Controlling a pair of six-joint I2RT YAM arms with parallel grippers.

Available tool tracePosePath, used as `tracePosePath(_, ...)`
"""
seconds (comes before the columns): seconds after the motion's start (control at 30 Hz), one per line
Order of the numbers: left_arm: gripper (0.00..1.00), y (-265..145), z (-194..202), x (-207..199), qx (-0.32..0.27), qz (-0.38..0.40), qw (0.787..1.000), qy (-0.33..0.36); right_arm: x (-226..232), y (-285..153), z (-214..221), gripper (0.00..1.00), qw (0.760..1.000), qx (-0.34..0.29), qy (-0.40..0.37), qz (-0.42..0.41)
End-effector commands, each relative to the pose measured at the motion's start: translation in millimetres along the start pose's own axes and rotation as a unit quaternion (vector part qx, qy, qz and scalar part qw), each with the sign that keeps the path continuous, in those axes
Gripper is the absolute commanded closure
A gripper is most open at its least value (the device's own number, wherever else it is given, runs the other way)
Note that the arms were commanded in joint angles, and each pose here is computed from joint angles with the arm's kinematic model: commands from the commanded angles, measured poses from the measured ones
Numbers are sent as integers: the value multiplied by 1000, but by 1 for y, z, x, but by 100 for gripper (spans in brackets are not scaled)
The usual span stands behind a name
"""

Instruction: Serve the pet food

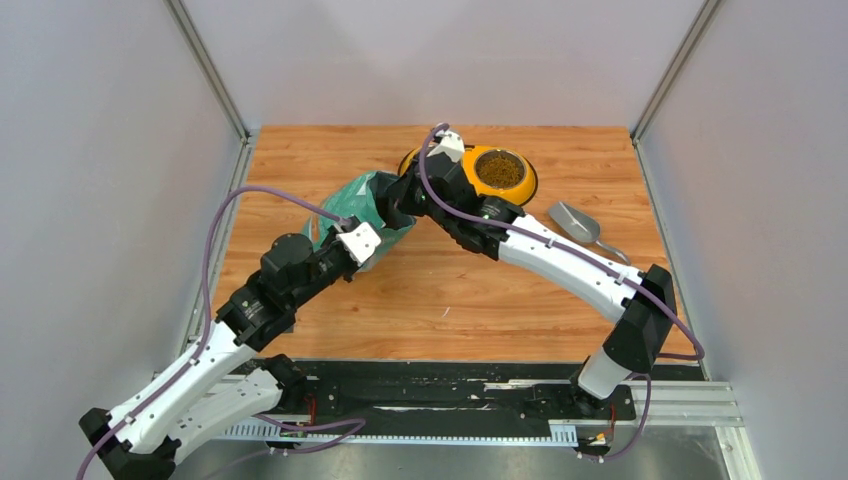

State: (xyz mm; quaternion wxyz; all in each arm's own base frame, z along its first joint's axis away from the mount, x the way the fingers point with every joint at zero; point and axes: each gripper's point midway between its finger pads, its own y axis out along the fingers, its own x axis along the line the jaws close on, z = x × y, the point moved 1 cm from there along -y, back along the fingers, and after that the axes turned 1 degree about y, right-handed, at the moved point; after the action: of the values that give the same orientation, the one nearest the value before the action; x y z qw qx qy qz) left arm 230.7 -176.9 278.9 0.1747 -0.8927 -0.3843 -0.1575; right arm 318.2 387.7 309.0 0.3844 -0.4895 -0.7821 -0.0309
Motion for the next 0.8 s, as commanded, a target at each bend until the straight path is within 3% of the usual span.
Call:
tracePosePath(0.0,83,-2,-18,28,-13,-63,998,7,47,-25,-48,100,994,-57,50,-82)
tracePosePath(0.03,96,-4,-22,30,-17,-66,998,7,44,-25,-50,100,994,-62,46,-76)
tracePosePath(0.1,100,-9,-28,33,-25,-70,997,8,35,-26,-56,100,995,-78,24,-62)
tracePosePath(0.43,100,-61,-103,55,-150,-89,985,5,3,-71,-99,100,985,-168,-28,0)
tracePosePath(0.6,100,-61,-143,46,-218,-43,975,9,-2,-97,-116,100,981,-194,-23,6)
tracePosePath(0.77,100,-52,-157,49,-238,-39,970,13,5,-128,-130,100,978,-204,-39,-24)
